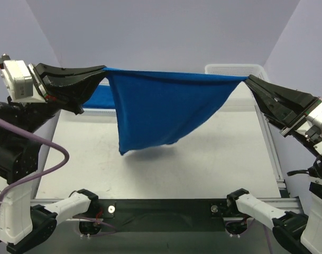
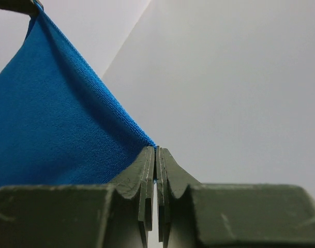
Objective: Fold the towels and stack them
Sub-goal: Flatten out the crumpled towel, then fold the towel
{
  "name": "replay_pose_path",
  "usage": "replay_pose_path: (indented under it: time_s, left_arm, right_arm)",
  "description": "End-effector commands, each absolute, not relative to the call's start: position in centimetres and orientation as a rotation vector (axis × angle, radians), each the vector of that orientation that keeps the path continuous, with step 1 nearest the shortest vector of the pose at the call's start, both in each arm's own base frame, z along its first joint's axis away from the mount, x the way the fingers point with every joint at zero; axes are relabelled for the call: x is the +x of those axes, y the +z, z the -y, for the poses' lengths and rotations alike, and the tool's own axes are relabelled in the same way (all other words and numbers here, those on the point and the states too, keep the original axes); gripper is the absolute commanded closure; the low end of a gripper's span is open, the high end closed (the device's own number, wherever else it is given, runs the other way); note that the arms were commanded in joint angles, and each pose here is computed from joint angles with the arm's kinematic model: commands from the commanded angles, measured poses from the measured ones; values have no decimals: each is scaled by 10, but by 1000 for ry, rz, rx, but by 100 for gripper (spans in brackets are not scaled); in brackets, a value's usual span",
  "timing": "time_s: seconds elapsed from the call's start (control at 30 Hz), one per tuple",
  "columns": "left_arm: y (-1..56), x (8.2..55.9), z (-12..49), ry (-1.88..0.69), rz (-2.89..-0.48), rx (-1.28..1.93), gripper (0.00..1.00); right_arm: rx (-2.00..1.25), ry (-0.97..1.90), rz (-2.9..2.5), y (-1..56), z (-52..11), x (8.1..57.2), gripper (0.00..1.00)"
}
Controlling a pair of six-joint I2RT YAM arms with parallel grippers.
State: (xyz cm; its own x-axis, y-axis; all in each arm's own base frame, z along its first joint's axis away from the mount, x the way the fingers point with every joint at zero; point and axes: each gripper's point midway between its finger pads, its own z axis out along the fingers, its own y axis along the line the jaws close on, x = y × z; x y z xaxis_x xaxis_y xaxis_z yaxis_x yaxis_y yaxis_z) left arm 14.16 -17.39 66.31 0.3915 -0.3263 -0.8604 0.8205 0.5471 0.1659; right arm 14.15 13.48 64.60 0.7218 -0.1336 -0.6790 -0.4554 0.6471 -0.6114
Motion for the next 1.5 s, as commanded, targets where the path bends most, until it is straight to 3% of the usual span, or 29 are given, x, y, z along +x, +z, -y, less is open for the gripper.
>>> replay_pose_path:
  time_s: [0.0, 0.07, 0.27, 0.5, 0.7, 0.83, 1.03, 1.2, 1.47]
  left_arm:
    - [687, 157, 148, -687, -875, 499, 100]
    - [684, 163, 152, -703, -889, 496, 100]
    - [631, 251, 167, -636, -1129, 405, 100]
    - [472, 409, 176, -491, -1575, 237, 100]
    - [346, 491, 178, -453, -1813, 138, 100]
    - [320, 520, 182, -441, -1863, 128, 100]
    - [332, 541, 195, -475, -1821, 174, 100]
    - [352, 541, 204, -526, -1750, 199, 100]
    - [297, 535, 212, -563, -1858, 241, 100]
  right_arm:
    - [-671, 51, -719, 689, -97, 140, 100]
    - [-670, 55, -737, 688, -100, 151, 100]
    - [-660, 59, -887, 661, -117, 220, 100]
    - [-652, -76, -1264, 547, -123, 360, 100]
    - [-593, -202, -1477, 438, -103, 455, 100]
    - [-594, -229, -1571, 386, -97, 492, 100]
    - [-575, -310, -1615, 365, -84, 522, 100]
    - [-561, -358, -1620, 363, -75, 529, 100]
    - [-634, -338, -1735, 306, -75, 517, 100]
